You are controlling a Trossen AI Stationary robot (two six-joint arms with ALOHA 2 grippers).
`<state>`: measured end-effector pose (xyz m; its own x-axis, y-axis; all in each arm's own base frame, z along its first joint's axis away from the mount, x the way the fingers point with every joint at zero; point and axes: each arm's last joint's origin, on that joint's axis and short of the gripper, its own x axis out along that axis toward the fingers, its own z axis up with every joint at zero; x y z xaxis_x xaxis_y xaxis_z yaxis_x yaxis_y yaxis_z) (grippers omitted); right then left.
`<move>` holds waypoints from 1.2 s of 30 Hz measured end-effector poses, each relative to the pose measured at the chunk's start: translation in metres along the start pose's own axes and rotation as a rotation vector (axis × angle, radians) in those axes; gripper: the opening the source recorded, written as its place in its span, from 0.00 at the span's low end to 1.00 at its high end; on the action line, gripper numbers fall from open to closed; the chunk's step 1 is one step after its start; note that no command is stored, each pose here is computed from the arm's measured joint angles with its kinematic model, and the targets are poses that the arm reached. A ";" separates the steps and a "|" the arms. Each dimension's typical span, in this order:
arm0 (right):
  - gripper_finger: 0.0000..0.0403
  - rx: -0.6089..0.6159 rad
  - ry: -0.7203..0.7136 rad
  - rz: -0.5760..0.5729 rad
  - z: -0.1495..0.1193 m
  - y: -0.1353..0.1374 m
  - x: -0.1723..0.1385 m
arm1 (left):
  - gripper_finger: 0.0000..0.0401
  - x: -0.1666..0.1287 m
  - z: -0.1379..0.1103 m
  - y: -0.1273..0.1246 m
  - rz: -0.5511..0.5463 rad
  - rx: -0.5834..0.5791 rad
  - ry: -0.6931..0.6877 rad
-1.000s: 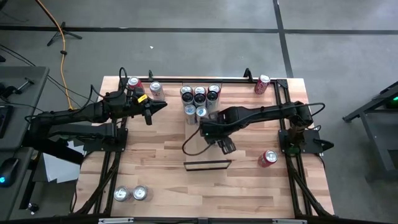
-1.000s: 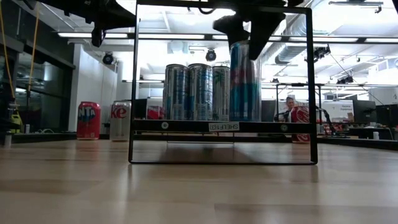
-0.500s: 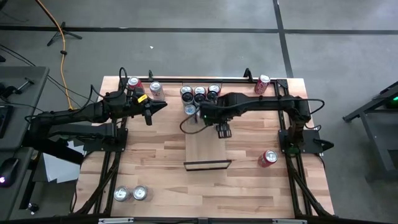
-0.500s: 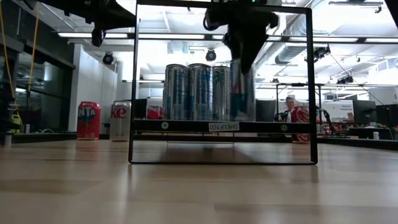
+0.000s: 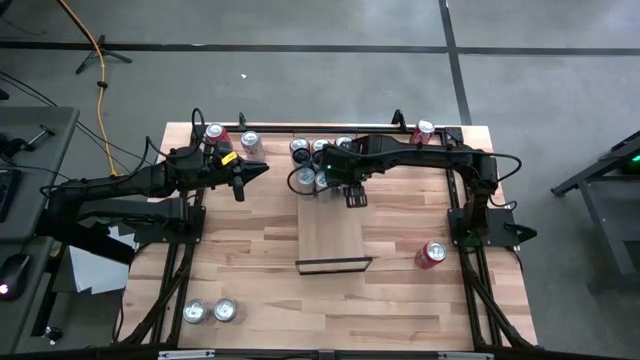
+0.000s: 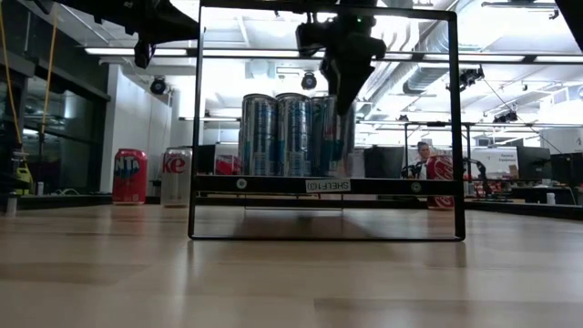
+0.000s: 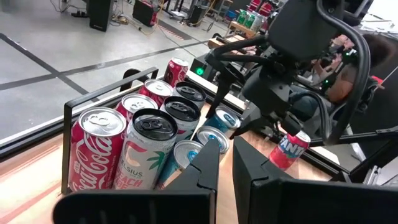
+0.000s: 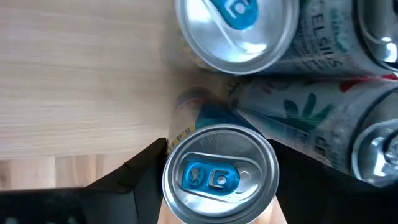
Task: Place canned beverage on shelf
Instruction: Put the blue soda can on the shelf aligned with the other blue soda can
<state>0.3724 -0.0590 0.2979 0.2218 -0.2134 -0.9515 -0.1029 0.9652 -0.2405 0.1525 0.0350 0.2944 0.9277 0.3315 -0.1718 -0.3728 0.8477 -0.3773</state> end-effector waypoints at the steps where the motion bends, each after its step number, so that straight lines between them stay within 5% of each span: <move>1: 0.58 -0.002 -0.005 0.014 0.000 0.000 0.000 | 0.00 0.000 0.000 0.000 0.000 0.000 0.000; 36: 0.67 -0.011 -0.050 0.066 0.004 0.004 -0.001 | 0.00 0.000 0.000 0.000 0.000 0.000 0.000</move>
<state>0.3757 -0.0549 0.2983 0.2621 -0.1413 -0.9546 -0.1290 0.9752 -0.1798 0.1524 0.0350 0.2944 0.9277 0.3315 -0.1715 -0.3727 0.8478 -0.3773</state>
